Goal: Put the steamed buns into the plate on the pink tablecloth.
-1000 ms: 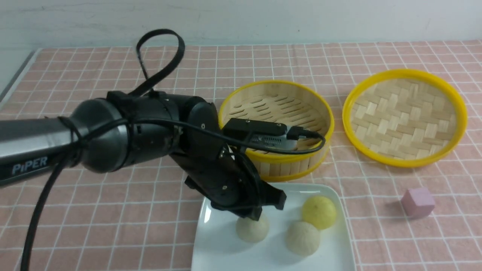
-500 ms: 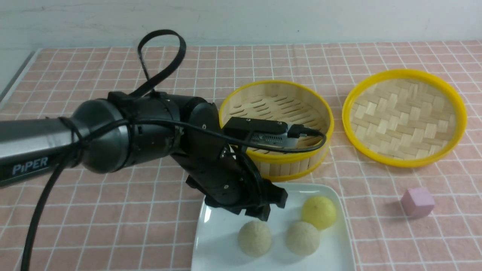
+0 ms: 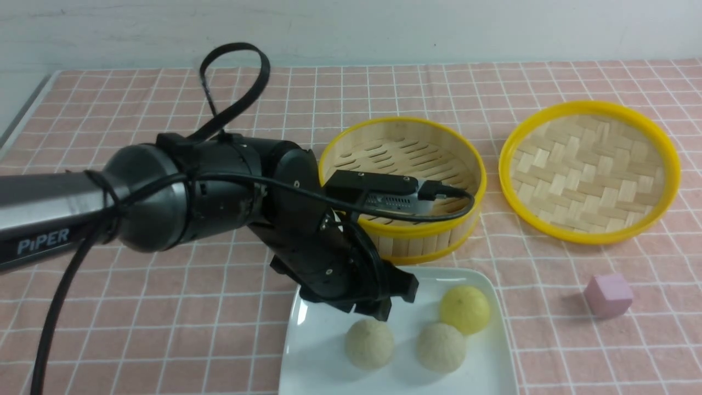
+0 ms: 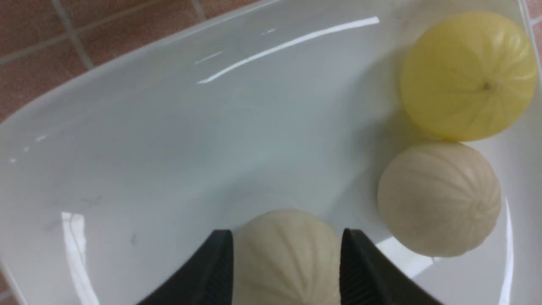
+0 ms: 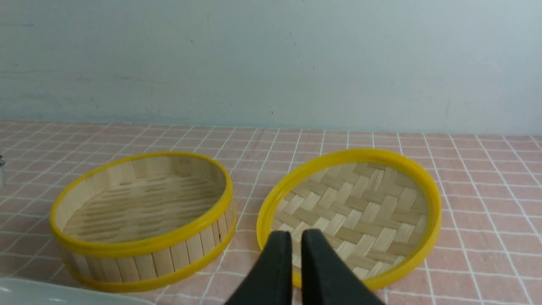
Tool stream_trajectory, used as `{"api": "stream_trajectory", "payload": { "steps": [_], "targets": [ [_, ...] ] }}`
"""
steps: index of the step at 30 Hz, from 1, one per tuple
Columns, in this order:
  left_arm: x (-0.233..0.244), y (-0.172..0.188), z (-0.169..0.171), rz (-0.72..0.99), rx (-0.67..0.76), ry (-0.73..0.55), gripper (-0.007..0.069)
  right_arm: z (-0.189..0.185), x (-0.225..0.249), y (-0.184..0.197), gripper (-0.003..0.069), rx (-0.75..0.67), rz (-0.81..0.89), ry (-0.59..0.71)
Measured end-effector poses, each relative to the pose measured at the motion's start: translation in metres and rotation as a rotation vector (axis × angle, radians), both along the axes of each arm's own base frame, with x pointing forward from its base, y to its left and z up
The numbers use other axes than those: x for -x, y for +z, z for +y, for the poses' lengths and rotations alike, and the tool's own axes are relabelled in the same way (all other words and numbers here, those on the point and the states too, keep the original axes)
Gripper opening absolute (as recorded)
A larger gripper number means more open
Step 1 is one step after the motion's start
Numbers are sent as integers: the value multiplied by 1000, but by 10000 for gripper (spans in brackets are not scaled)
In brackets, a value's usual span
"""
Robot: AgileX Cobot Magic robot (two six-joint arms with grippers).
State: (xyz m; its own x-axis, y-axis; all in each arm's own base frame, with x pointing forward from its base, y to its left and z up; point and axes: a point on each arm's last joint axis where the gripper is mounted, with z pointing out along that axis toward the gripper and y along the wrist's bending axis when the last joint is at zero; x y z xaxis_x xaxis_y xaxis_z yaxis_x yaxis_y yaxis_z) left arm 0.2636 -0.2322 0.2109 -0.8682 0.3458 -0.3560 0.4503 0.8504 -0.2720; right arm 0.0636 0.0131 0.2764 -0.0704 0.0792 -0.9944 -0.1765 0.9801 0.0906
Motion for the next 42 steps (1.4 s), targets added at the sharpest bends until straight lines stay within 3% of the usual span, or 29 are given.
{"api": "stream_trajectory", "payload": {
  "steps": [5, 9, 11, 24, 34, 42],
  "targets": [
    [0, 0, 0, 0, 0, 0, 216, 0, -1, -10, 65, 6, 38, 3],
    [0, 0, 0, -2, -2, -2, 41, 1, -1, -12, 70, 9, 56, 6],
    [0, 0, 0, -2, -2, -2, 10, 1, -2, -14, 73, 9, 62, 6],
    [1, 11, 3, -49, 1, -14, 1, -7, 10, -95, 90, 106, 173, -80],
    [32, 93, 33, -248, 57, -59, 1, -7, 12, -102, 101, 122, 232, -73],
    [99, 171, 95, -442, 63, -88, 1, -7, 12, -102, 111, 125, 236, -73]
  ]
}}
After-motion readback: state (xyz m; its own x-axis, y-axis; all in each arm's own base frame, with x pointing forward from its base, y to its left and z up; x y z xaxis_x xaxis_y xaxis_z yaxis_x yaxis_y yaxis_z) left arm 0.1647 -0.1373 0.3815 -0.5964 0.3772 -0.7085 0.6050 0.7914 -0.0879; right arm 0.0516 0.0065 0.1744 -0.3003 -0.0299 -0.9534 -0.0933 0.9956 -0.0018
